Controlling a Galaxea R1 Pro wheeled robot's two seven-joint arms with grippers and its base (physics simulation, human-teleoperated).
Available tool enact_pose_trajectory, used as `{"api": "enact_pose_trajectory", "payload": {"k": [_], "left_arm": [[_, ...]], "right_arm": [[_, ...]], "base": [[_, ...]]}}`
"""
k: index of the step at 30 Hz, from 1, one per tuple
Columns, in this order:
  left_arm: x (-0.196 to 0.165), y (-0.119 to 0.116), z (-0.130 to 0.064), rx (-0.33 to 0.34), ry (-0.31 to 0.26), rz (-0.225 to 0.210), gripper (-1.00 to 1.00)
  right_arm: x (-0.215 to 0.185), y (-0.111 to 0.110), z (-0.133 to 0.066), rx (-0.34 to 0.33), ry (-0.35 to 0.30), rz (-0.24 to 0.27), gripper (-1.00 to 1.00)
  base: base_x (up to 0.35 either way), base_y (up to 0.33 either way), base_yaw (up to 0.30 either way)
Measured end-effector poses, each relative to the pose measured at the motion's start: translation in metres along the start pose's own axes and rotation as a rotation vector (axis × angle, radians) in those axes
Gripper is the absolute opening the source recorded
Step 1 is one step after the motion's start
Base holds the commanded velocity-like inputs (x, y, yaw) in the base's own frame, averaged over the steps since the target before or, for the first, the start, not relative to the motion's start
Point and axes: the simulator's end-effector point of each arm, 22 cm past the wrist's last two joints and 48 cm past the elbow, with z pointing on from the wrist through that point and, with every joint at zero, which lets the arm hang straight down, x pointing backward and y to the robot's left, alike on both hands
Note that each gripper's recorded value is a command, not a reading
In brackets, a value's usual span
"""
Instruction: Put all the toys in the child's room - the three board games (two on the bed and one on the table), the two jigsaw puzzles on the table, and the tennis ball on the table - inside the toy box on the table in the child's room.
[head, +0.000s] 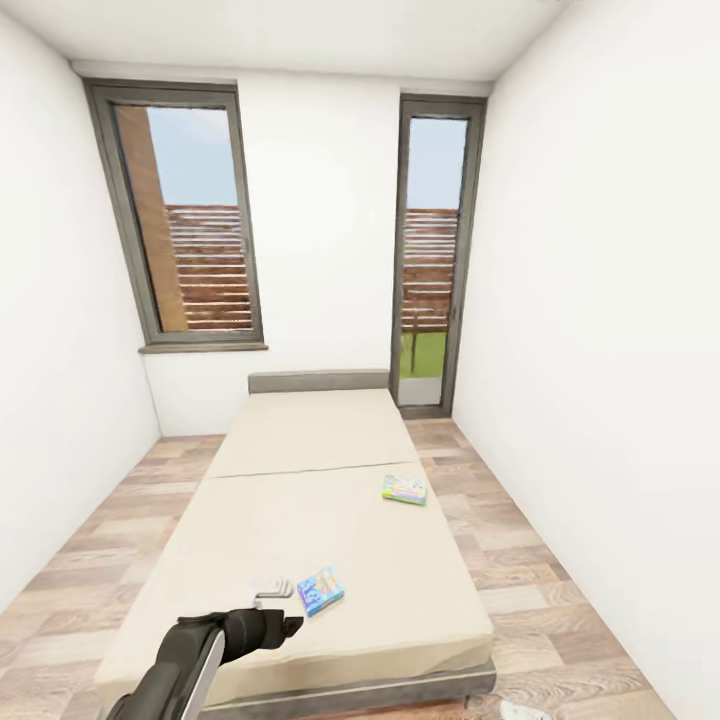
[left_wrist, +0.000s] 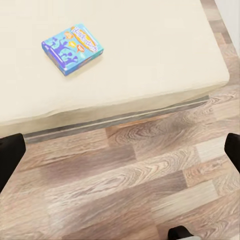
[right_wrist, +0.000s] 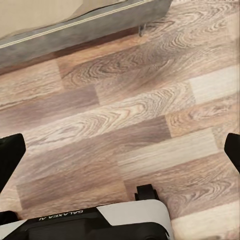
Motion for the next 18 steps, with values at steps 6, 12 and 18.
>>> {"api": "enact_pose_trajectory", "payload": {"k": [6,12,18], "left_arm": [[-0.001,0.010,-0.002,-0.019,-0.007,-0.023,1.00],[-0.005,0.027,-0.006,-0.050,-0.022,-0.059,1.00],[-0.005,0.067,-0.014,-0.170,-0.031,-0.118,1.00]], "right_arm": [[-0.030,0.009,-0.006,-0.014,-0.039,-0.003,1.00],[-0.109,0.022,-0.045,-0.042,-0.044,-0.018,1.00],[-0.195,0.041,-0.111,-0.083,-0.166,-0.055,1.00]], "base": [[0.002,-0.003,-0.034],[0.000,0.000,-0.005],[0.000,0.000,0.000]]}}
